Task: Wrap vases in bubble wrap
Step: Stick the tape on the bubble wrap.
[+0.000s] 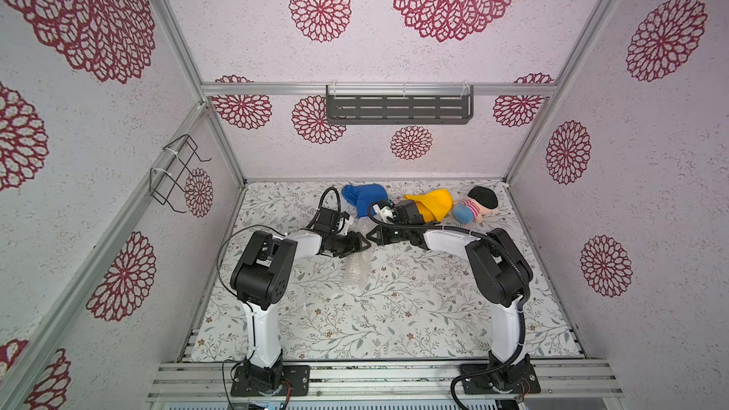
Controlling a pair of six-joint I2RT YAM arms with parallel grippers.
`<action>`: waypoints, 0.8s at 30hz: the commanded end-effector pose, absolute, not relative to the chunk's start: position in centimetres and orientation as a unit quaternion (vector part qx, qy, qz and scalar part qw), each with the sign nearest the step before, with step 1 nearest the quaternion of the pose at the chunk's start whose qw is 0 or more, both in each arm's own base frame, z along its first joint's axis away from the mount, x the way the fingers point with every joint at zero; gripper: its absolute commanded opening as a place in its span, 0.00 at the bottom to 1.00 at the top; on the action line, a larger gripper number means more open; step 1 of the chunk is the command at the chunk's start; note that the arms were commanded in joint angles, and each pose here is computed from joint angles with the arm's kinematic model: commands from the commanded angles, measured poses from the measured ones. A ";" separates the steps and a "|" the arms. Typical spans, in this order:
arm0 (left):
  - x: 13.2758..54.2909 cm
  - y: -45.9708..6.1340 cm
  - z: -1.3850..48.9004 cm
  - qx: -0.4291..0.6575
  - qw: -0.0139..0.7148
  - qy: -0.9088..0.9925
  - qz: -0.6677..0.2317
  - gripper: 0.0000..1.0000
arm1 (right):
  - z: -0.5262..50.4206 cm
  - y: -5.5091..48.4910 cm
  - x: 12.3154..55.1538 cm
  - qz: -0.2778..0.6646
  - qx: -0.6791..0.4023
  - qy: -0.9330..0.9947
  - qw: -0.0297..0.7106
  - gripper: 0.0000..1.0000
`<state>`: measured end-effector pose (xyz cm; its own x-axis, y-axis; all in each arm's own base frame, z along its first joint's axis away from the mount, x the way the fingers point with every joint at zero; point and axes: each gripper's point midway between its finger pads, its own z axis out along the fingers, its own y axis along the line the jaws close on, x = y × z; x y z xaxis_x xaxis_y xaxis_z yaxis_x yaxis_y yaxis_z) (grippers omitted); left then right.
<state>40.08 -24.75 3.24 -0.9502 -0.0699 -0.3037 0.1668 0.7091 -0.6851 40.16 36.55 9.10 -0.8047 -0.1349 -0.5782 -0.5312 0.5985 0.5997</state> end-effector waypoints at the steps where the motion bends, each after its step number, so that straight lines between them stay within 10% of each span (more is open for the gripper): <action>1: 39.6 -25.2 3.0 0.041 0.151 0.912 -0.378 0.00 | 10.8 37.3 40.2 0.417 -0.204 0.848 0.254 0.04; 24: 39.6 -25.2 3.1 0.041 0.150 0.912 -0.381 0.00 | 10.0 34.4 40.1 0.418 -0.201 0.849 0.253 0.07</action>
<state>40.07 -24.77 3.25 -0.9502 -0.0692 -0.3039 0.1678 0.7081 -0.6859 39.60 32.97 8.47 -0.8165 -0.1280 -0.5630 -0.5077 0.6235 0.5946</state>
